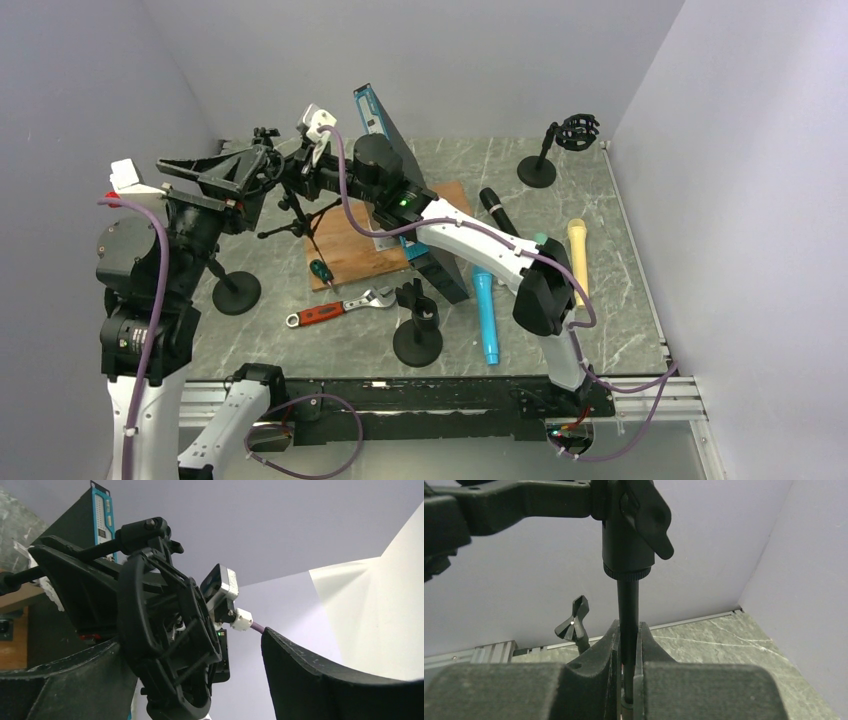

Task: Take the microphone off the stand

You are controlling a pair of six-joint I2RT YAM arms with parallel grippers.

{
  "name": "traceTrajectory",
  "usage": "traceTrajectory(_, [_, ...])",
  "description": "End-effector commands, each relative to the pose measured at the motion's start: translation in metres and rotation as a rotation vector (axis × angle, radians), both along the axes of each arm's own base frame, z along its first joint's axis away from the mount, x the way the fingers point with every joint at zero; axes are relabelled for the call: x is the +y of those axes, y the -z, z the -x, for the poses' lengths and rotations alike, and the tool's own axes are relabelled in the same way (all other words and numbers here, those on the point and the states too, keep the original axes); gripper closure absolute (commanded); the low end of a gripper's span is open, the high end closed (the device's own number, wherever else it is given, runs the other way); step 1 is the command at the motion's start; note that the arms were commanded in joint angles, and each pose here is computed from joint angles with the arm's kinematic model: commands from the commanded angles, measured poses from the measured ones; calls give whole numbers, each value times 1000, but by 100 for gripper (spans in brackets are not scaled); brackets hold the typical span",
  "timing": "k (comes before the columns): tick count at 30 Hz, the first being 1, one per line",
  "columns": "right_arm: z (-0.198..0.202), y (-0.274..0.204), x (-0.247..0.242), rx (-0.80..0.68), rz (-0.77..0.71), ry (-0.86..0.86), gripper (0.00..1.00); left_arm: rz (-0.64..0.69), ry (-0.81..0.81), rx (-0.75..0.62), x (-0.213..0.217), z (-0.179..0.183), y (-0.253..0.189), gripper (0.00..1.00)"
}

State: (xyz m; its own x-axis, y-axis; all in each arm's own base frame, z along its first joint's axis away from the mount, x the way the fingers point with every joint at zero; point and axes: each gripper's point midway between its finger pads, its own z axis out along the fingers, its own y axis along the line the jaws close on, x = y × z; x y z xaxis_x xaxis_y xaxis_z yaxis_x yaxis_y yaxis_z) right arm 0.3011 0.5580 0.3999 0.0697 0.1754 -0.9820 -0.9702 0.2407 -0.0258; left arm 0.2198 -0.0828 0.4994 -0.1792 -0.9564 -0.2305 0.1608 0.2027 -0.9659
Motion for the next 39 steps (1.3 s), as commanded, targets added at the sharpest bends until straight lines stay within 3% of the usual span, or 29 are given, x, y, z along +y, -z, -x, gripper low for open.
traceTrajectory(1, [22,-85,-26,-156,-178,-1,100,72,-96,45,18,0,5,13])
traceTrajectory(6, [25,-79,-24,-196,-150,-17,100,86,-91,53,16,-6,8,16])
traceTrajectory(11, [26,-77,-26,-217,-138,-6,100,92,-95,35,17,-4,8,35])
traceTrajectory(18, [23,-73,-26,-218,-129,14,100,80,-133,18,24,-3,5,42])
traceTrajectory(19, [21,-73,-26,-216,-128,21,95,79,-133,15,24,-3,5,44])
traceTrajectory(23, [17,-72,-27,-212,-130,40,93,70,-147,6,26,-4,2,49])
traceTrajectory(32, [5,-64,-27,-202,-116,102,29,22,-209,-15,36,-10,-2,48])
traceTrajectory(35, [2,-59,-30,-199,-109,121,15,12,-208,-17,35,-16,-3,47])
traceTrajectory(39, [4,-48,-39,-192,-80,133,5,-9,-214,-14,36,-27,-3,47])
